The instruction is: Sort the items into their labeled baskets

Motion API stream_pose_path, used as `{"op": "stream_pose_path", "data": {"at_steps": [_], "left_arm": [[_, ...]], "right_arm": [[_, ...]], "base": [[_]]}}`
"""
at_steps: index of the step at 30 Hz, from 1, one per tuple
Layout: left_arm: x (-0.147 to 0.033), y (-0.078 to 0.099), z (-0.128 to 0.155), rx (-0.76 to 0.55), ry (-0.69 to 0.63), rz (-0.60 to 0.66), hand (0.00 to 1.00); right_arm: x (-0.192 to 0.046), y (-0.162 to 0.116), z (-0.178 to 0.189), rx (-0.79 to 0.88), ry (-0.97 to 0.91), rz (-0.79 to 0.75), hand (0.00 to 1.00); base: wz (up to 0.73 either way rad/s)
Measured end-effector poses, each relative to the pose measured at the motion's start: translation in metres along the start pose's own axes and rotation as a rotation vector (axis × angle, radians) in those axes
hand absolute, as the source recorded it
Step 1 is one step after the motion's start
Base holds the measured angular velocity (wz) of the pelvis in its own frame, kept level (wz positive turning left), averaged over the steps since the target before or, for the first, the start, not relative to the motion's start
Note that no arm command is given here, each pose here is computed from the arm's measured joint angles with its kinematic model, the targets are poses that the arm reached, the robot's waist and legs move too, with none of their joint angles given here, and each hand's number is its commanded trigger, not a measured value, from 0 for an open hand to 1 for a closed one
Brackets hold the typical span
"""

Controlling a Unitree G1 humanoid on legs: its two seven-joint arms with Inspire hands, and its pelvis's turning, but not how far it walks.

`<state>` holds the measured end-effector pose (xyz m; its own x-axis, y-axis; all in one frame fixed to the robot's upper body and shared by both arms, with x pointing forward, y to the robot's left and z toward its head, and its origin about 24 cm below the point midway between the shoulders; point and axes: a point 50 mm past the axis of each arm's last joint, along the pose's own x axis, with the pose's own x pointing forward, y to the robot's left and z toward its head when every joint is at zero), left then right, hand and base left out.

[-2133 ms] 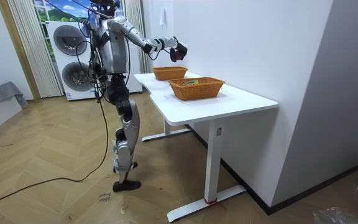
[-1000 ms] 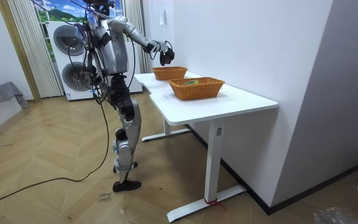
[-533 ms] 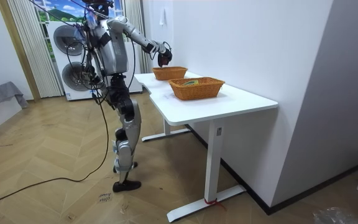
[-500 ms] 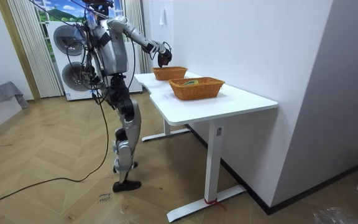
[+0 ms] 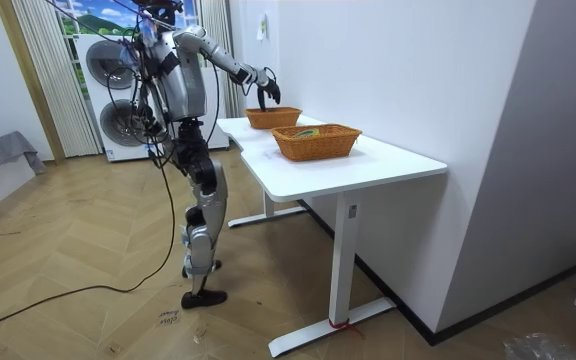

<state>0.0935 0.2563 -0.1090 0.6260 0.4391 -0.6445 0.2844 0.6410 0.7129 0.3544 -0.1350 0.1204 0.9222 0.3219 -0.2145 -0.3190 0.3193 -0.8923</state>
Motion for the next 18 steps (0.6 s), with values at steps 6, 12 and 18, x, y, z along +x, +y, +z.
{"op": "stream_pose_path", "data": {"at_steps": [6, 12, 18], "left_arm": [[-0.0004, -0.0029, 0.0017, 0.006, -0.008, -0.026, 0.0], [-0.0005, -0.0035, 0.0019, 0.007, -0.009, -0.029, 0.0], [-0.0005, -0.0035, 0.0016, 0.004, -0.006, -0.036, 0.0]], "right_arm": [[0.0, 0.0, 0.0, 0.001, 0.0, 0.0, 0.0], [0.0, 0.0, 0.0001, 0.002, -0.001, 0.0, 0.0], [-0.0003, -0.0014, 0.0014, 0.005, -0.008, -0.015, 0.0]], "base": [[0.0], [0.0], [0.0]]}}
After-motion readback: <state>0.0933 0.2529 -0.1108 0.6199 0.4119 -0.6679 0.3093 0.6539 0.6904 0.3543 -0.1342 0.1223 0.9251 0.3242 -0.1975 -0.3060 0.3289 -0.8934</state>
